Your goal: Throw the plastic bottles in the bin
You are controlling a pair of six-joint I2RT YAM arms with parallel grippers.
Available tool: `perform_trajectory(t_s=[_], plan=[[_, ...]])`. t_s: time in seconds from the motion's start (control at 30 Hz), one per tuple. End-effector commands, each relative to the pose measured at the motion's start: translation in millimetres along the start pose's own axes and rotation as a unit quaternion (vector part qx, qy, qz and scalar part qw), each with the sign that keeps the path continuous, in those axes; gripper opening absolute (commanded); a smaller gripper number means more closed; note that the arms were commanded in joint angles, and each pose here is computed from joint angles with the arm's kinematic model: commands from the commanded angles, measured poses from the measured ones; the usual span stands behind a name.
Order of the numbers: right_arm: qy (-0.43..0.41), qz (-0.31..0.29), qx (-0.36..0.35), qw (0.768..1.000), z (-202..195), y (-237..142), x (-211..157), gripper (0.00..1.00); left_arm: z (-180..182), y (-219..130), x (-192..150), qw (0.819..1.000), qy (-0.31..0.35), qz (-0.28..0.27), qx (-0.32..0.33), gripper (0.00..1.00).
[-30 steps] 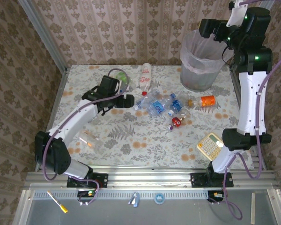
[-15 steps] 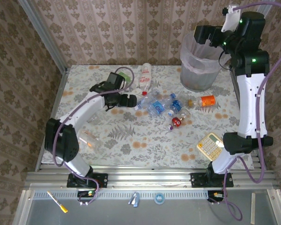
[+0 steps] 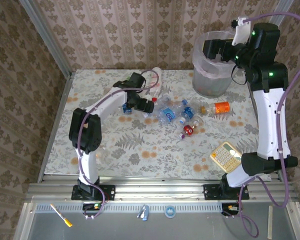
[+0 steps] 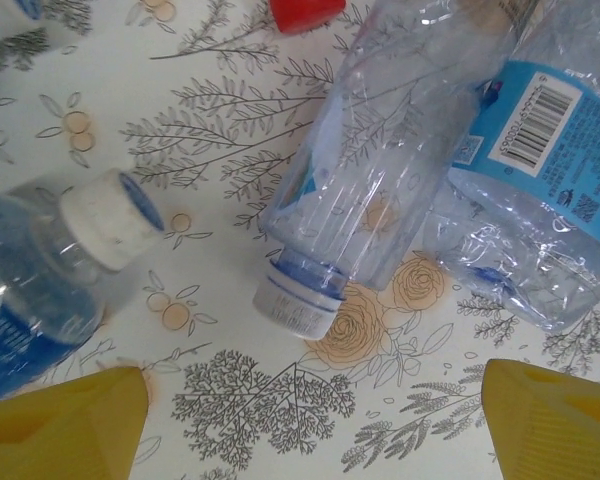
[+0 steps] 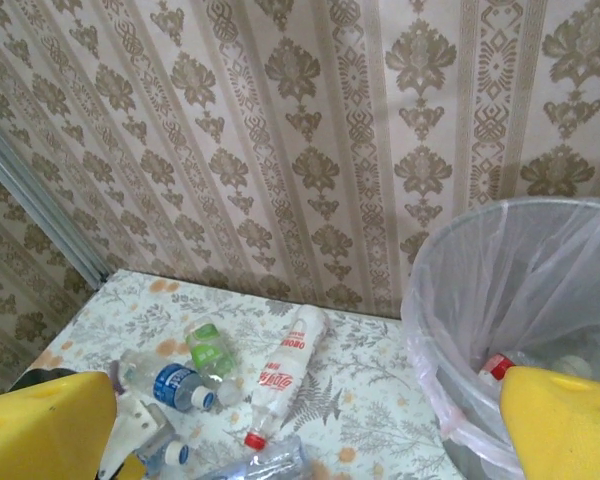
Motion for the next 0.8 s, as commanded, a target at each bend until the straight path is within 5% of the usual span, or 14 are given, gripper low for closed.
perform_trajectory(t_s=[0.0,0.77], plan=[[0.011,-0.003,0.019,1.000,8.4,-9.0,-3.3,1.00,-4.1,5.0,7.0,1.000,0.026,0.006,0.005,0.85],[0.012,0.020,0.024,0.999,15.9,-16.9,-22.7,1.00,-13.0,61.0,14.7,0.997,0.054,0.047,0.033,0.72]])
Point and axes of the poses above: each hand's point on the last joint's axis, 136 mm out from that joint toward the fingers, its own y axis out along the fingers, its own z axis along the line the jaws close on, x = y × z, the point moved 8 cm from there along -y, back along the fingers, and after that the axes turned 4 degrees about -y, right-handed, at the moved point
